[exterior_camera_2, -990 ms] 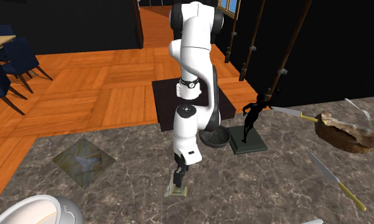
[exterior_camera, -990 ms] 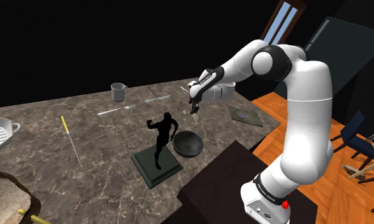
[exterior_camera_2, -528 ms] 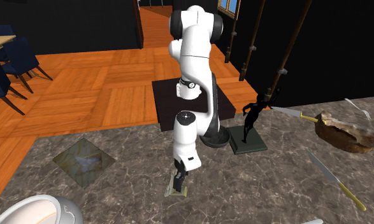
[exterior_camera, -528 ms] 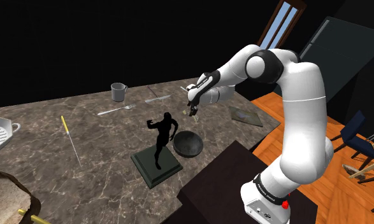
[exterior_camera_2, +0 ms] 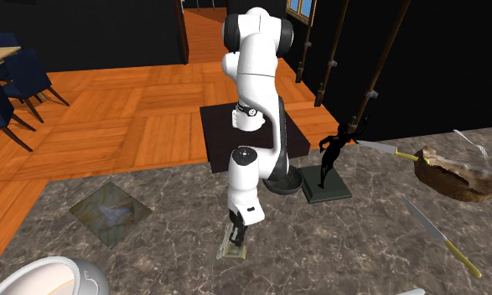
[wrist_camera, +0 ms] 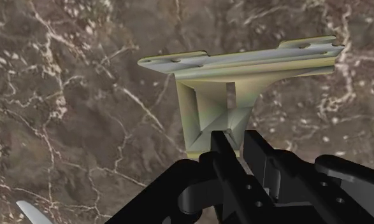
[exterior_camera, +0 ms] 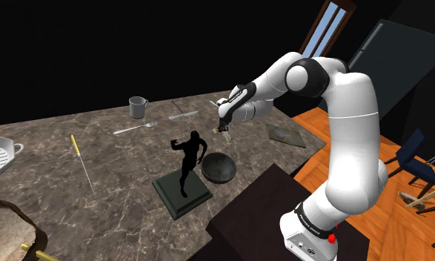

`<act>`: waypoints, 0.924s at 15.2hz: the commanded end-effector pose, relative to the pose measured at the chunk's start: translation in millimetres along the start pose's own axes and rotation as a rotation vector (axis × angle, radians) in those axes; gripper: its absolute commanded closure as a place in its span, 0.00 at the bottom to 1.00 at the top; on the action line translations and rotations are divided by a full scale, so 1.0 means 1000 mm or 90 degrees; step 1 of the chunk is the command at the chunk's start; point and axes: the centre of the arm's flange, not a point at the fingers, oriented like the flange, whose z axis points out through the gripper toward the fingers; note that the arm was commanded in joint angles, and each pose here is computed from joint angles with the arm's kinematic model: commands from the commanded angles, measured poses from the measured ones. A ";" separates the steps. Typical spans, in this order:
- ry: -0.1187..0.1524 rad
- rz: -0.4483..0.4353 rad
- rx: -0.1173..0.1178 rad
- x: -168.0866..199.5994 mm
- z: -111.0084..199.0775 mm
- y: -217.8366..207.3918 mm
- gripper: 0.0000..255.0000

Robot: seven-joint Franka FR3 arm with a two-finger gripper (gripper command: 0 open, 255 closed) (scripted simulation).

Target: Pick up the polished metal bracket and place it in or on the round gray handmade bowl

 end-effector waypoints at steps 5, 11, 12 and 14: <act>0.000 0.000 0.000 0.000 0.000 0.000 1.00; 0.147 0.053 0.154 -0.061 0.007 0.054 0.00; 0.147 0.053 0.154 -0.060 0.012 0.053 0.00; 0.147 0.053 0.154 -0.057 0.022 0.051 0.00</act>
